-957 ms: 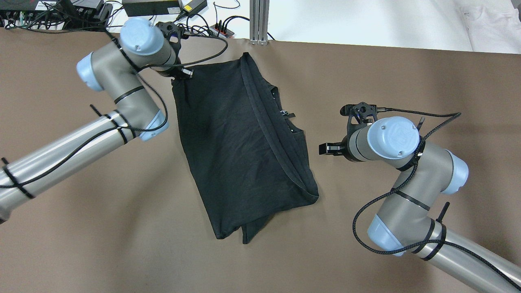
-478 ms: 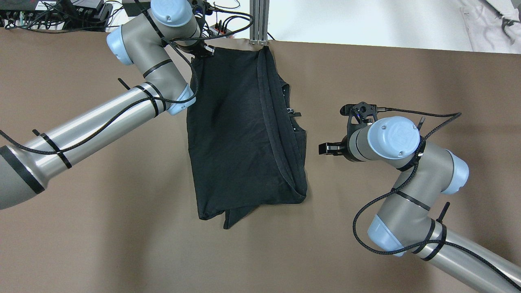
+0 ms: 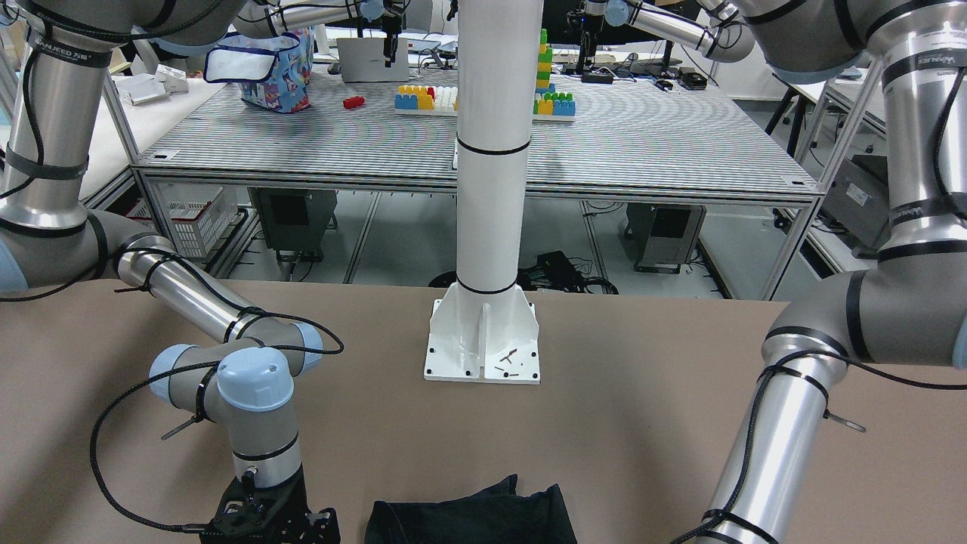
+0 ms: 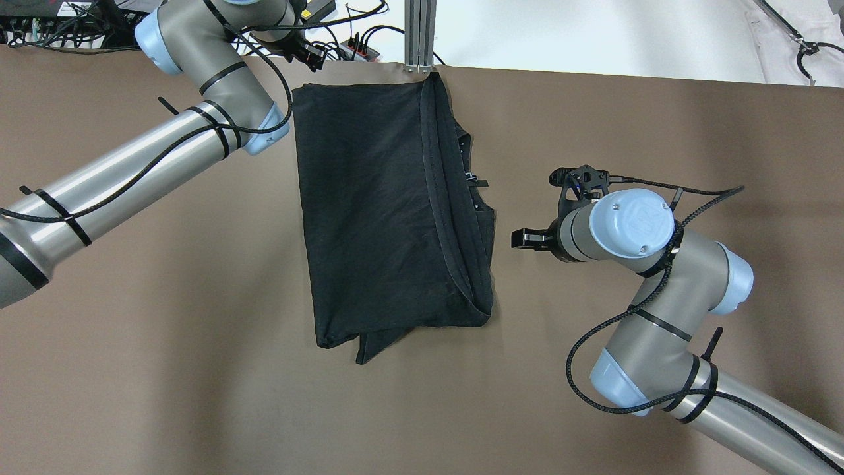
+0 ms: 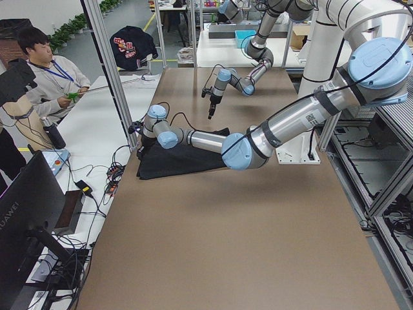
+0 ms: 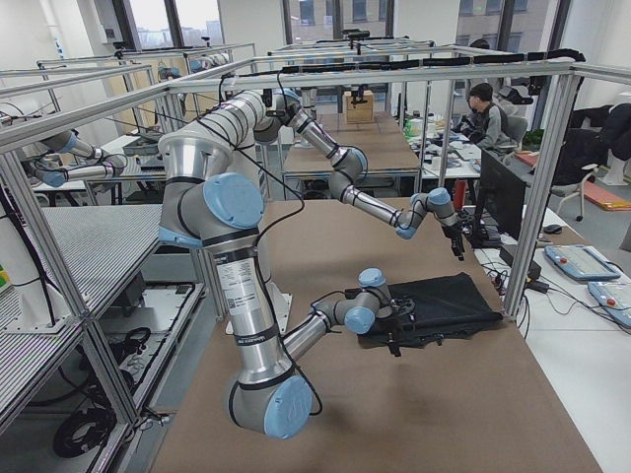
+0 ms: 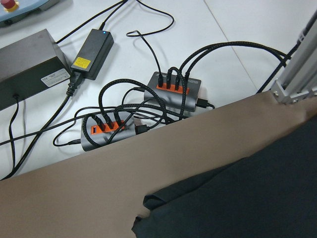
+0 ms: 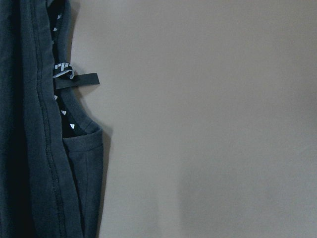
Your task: Fold clothes
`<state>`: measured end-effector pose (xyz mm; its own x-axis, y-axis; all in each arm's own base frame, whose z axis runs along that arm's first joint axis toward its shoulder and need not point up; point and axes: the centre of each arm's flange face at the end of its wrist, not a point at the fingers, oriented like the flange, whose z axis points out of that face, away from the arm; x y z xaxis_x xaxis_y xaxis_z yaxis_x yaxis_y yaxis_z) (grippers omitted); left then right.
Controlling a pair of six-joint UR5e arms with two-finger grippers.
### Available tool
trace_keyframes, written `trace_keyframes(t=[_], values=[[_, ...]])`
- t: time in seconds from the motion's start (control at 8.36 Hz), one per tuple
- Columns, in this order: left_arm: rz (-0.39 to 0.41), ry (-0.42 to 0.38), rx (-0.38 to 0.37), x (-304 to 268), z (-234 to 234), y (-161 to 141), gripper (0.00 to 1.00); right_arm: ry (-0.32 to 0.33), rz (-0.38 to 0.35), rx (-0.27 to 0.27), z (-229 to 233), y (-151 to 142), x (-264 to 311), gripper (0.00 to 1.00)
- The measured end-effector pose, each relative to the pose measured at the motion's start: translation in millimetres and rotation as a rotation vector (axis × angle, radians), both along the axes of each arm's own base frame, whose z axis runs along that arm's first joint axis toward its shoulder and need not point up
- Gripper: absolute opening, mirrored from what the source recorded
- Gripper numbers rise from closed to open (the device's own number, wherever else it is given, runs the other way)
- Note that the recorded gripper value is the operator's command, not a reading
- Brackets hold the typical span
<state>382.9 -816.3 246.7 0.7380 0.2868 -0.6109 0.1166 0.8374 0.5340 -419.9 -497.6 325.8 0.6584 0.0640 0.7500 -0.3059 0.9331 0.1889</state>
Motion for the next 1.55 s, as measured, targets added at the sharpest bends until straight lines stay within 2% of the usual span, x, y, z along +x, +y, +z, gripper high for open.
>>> trace_keyframes(t=[0.24, 0.48, 0.72, 0.84, 0.96, 1.2, 1.32, 1.44, 1.55], values=[[0.011, 0.024, 0.003, -14.6, 29.3, 20.1, 1.00, -0.103, 0.098, -0.104, -5.5, 15.2, -26.3, 0.87], [0.016, 0.028, 0.003, -17.7, 45.5, 32.4, 1.00, -0.177, 0.226, -0.154, -8.9, 14.3, -66.7, 0.76], [0.017, 0.028, 0.002, -16.7, 49.7, 35.8, 1.00, -0.196, 0.276, -0.148, -12.6, 15.7, -91.9, 0.75], [0.016, 0.027, 0.001, -16.6, 50.7, 36.1, 1.00, -0.196, 0.288, -0.137, -13.4, 19.5, -98.5, 0.63], [0.016, 0.027, 0.000, -16.4, 51.1, 36.2, 1.00, -0.196, 0.293, -0.129, -13.9, 22.6, -102.7, 0.58], [0.016, 0.026, 0.000, -16.4, 52.1, 36.3, 1.00, -0.199, 0.303, -0.132, -14.2, 25.3, -105.9, 0.58], [0.016, 0.026, -0.001, -16.5, 52.4, 36.4, 1.00, -0.199, 0.305, -0.134, -14.0, 26.0, -106.7, 0.52], [0.016, 0.025, -0.001, -16.5, 52.6, 36.4, 1.00, -0.200, 0.303, -0.136, -13.9, 28.2, -108.7, 0.40], [0.016, 0.025, -0.001, -16.5, 52.8, 36.4, 1.00, -0.201, 0.300, -0.137, -14.3, 30.4, -110.6, 0.23]])
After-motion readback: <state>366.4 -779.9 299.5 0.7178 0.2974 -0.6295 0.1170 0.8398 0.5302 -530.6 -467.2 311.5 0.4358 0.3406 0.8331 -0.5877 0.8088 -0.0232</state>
